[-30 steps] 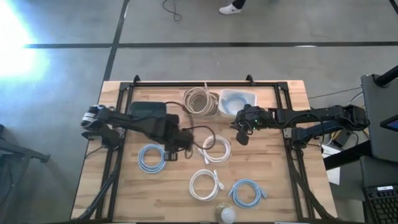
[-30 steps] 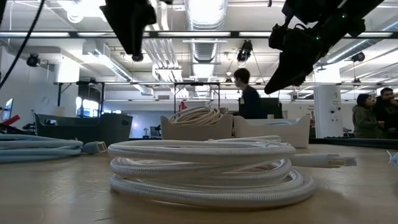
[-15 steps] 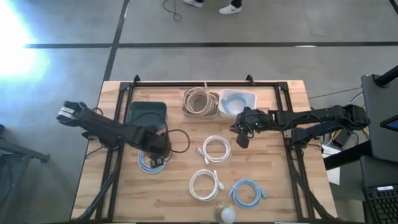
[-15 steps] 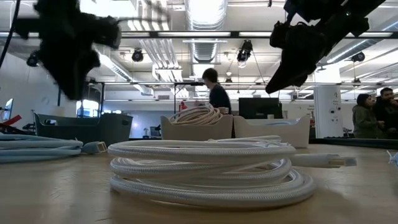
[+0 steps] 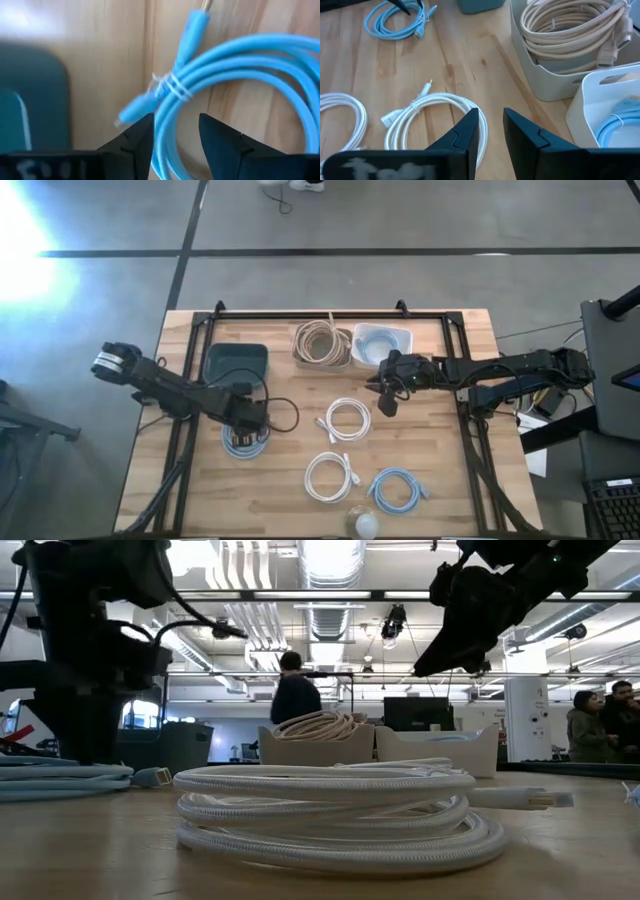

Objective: Pick & Place USB Port
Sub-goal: Put the top blue USB cable into the white bin

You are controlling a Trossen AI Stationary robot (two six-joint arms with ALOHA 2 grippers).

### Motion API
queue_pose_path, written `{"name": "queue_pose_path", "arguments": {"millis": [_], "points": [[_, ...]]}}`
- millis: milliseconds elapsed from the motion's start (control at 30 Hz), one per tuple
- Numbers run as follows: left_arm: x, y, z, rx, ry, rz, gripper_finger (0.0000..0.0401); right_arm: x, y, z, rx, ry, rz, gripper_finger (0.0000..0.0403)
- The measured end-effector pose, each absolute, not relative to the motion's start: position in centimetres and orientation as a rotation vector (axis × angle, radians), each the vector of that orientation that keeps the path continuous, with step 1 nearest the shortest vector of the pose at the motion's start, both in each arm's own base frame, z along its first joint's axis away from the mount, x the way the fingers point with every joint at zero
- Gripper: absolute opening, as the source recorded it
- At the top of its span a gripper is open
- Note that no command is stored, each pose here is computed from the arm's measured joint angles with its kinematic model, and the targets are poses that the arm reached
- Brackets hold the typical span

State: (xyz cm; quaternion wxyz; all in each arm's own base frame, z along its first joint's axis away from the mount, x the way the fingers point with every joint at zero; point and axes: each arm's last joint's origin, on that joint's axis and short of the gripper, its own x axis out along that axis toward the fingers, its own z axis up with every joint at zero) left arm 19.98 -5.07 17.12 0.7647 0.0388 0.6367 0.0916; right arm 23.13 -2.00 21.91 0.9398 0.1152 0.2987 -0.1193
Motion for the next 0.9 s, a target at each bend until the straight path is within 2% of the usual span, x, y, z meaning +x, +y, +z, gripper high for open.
{"name": "queue_pose_path", "arguments": {"millis": [233, 633, 900], "points": [[21.0, -5.3, 17.1, 0.277, 1.29, 0.048, 0.0163, 23.1, -2.0, 21.9, 0.235, 0.61, -0.243, 0.0086], [21.6, -5.5, 16.7, 0.301, 1.266, 0.012, 0.0163, 23.1, -2.0, 21.9, 0.235, 0.612, -0.243, 0.0082], [22.1, -5.7, 15.5, 0.334, 1.326, -0.016, 0.0163, 23.1, -2.0, 21.9, 0.235, 0.612, -0.244, 0.0072]]}}
